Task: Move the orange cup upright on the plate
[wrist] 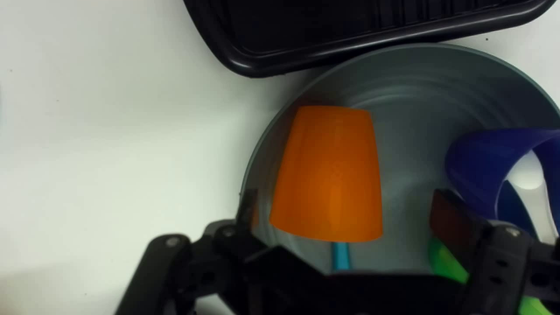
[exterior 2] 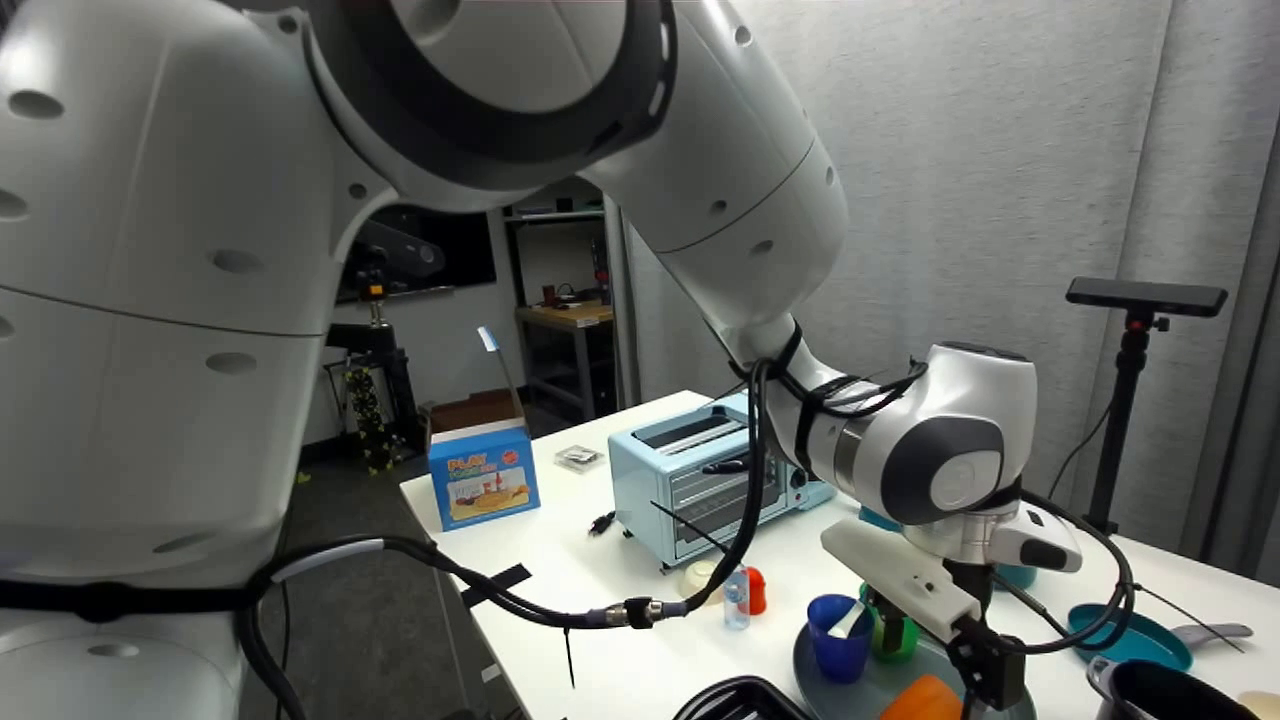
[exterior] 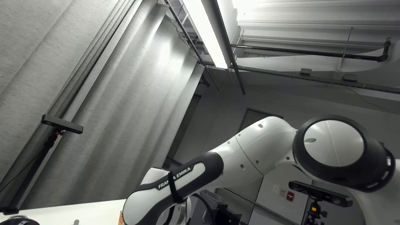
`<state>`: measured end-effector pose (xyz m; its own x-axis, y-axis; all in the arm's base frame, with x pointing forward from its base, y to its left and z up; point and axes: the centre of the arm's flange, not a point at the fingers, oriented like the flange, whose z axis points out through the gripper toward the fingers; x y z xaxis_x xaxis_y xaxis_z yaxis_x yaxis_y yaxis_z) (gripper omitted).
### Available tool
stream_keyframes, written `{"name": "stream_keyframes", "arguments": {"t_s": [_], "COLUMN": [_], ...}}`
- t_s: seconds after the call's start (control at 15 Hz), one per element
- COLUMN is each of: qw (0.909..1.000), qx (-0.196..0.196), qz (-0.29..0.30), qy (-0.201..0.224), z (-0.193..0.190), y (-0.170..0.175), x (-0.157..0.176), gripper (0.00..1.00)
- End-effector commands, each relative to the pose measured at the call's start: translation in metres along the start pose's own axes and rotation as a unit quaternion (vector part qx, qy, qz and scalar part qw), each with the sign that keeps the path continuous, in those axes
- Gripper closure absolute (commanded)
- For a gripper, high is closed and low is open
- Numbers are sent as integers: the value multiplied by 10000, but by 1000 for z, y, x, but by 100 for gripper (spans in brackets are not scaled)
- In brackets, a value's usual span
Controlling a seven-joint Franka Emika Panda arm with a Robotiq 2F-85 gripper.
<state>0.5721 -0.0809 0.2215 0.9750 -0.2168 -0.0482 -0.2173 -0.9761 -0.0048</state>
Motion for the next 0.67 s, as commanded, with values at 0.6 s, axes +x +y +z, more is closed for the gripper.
{"name": "stream_keyframes", "arguments": {"t_s": [0.6], "qw": [9996], "qx": [164], "qz": [71], "qy": [-201], "z": [52], "y": [1], "x": [35], "gripper": [0]}}
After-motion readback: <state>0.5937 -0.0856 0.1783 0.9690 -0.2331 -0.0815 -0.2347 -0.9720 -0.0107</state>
